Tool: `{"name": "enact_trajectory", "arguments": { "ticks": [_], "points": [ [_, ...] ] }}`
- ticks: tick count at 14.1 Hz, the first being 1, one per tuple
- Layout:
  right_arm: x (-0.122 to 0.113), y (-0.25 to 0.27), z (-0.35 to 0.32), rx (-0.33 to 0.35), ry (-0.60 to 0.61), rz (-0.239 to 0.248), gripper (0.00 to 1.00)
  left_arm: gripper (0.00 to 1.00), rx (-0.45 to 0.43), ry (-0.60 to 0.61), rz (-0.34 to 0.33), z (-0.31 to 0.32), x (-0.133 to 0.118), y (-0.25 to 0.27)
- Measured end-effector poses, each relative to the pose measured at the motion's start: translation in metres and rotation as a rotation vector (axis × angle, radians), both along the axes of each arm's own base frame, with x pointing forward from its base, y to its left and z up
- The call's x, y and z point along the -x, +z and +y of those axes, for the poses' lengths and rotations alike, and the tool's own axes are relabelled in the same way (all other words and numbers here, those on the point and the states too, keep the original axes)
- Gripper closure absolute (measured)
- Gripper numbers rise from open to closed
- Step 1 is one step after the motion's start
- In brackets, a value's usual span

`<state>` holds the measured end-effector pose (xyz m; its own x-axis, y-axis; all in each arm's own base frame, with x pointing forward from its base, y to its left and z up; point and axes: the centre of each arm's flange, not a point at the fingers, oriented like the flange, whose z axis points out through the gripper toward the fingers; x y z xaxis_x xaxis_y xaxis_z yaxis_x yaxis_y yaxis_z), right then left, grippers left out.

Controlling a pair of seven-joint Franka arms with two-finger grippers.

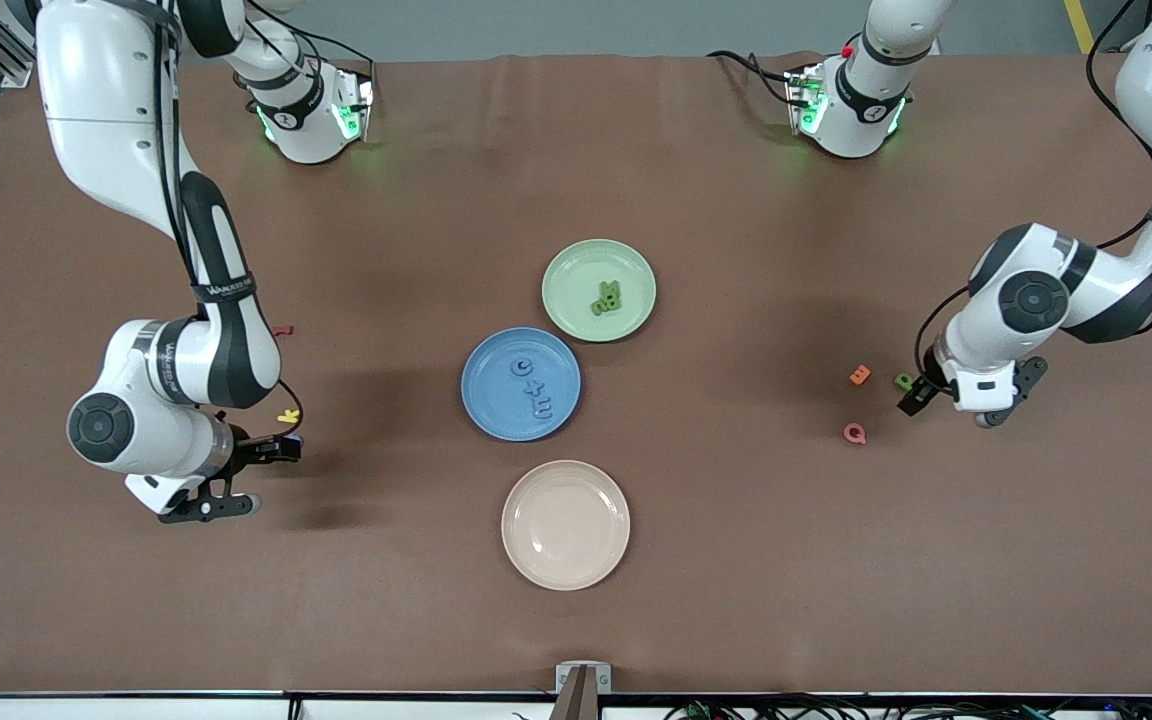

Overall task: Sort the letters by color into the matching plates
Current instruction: 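Move the left gripper to the green d while the right gripper reaches the blue a, then grasp the green d with the left gripper while the right gripper grasps the a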

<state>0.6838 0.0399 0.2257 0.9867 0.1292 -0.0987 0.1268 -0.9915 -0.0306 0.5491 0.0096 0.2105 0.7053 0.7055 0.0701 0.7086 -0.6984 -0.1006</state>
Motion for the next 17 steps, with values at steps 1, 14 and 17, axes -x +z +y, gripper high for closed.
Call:
{"name": "enact_trajectory", "arguments": {
  "ticks": [1,14,17],
  "points": [
    [0.001,-0.006,0.000,-0.008,0.008,0.004,0.10,0.15,0.004,-0.001,0.005,0.001,0.002,-0.002],
    [0.027,-0.049,-0.003,-0.002,0.008,0.039,0.33,0.40,0.067,-0.004,0.015,-0.004,0.015,-0.028],
    [0.029,-0.054,-0.002,0.002,0.011,0.024,0.39,0.45,0.075,-0.004,0.021,-0.005,0.016,-0.032]
  ]
}}
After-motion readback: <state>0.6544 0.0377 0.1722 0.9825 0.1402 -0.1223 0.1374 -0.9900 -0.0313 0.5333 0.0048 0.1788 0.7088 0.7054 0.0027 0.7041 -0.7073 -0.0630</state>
